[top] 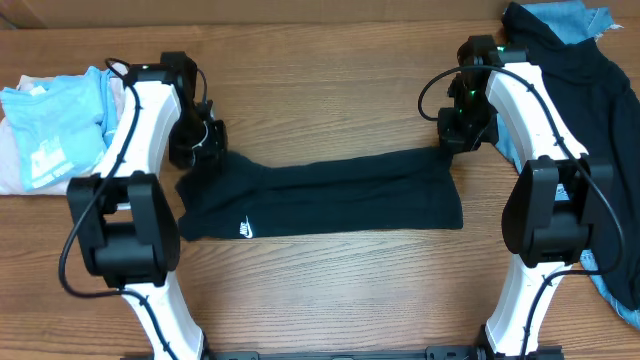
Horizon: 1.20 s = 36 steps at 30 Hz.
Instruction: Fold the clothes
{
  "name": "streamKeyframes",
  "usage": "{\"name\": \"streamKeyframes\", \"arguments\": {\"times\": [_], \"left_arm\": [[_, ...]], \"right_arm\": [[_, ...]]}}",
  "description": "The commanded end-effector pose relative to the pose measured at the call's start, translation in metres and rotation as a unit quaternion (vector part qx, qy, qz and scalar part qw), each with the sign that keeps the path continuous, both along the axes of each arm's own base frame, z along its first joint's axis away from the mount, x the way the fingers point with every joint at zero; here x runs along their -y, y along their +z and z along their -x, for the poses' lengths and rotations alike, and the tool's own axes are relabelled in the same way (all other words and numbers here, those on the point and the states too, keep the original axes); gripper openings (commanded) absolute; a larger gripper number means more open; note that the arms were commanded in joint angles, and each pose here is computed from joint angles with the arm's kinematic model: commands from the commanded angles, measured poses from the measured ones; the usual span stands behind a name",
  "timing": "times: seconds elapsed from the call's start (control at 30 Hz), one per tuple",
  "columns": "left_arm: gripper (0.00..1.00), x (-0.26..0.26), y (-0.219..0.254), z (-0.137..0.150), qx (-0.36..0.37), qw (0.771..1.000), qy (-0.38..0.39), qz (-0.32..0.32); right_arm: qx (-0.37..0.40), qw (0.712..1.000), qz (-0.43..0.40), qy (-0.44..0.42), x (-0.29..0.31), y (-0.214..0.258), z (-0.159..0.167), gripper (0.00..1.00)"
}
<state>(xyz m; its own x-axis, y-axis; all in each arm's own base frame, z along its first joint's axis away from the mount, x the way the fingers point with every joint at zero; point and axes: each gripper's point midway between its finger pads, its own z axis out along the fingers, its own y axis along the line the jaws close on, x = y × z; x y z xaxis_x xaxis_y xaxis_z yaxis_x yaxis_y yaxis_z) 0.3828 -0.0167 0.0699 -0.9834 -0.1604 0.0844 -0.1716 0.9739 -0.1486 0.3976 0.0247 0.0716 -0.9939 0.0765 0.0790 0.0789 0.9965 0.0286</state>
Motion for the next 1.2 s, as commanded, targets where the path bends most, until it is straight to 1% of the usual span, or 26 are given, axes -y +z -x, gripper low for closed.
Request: {"name": "streamKeyframes", "arguments": {"times": [0.0, 0.13, 0.23, 0.4, 0.5, 0.63, 0.8, 1.03, 1.13, 1.17], "left_arm": [[0.04, -0.004, 0.035, -0.022, 0.077, 0.997, 0.002, -0.005], [0.04, -0.008, 0.056, -0.038, 0.132, 0.991, 0.011, -0.005], [0.04, -0.008, 0.066, -0.042, 0.152, 0.988, 0.012, -0.005], [0.05, -0.009, 0.067, -0.043, 0.155, 0.988, 0.010, -0.005], [0.05, -0.008, 0.067, -0.044, 0.158, 0.987, 0.010, -0.005], [0.05, -0.009, 0.068, -0.048, 0.166, 0.986, 0.010, -0.007], [0.05, -0.010, 0.071, -0.057, 0.186, 0.983, 0.010, -0.008], [0.05, -0.009, 0.072, -0.061, 0.194, 0.981, 0.009, -0.008], [0.05, -0.009, 0.071, -0.056, 0.182, 0.983, 0.009, -0.008], [0.04, -0.008, 0.069, -0.050, 0.170, 0.985, 0.009, -0.006]], "right_arm": [[0.039, 0.999, 0.003, -0.004, 0.004, 0.017, -0.013, 0.04], [0.060, 0.998, 0.002, -0.004, 0.004, 0.017, -0.023, 0.04], [0.072, 0.997, 0.002, -0.004, 0.004, 0.018, -0.029, 0.04], [0.104, 0.995, 0.001, -0.004, 0.003, 0.019, -0.045, 0.04], [0.111, 0.994, 0.001, -0.004, 0.003, 0.020, -0.049, 0.04], [0.124, 0.992, 0.026, -0.007, 0.013, 0.023, -0.055, 0.04], [0.135, 0.990, 0.026, -0.018, 0.021, 0.035, -0.060, 0.04], [0.131, 0.991, 0.017, -0.023, 0.022, 0.042, -0.058, 0.04], [0.126, 0.992, 0.016, -0.023, 0.022, 0.043, -0.055, 0.04], [0.120, 0.992, 0.017, -0.022, 0.022, 0.043, -0.052, 0.04]]}}
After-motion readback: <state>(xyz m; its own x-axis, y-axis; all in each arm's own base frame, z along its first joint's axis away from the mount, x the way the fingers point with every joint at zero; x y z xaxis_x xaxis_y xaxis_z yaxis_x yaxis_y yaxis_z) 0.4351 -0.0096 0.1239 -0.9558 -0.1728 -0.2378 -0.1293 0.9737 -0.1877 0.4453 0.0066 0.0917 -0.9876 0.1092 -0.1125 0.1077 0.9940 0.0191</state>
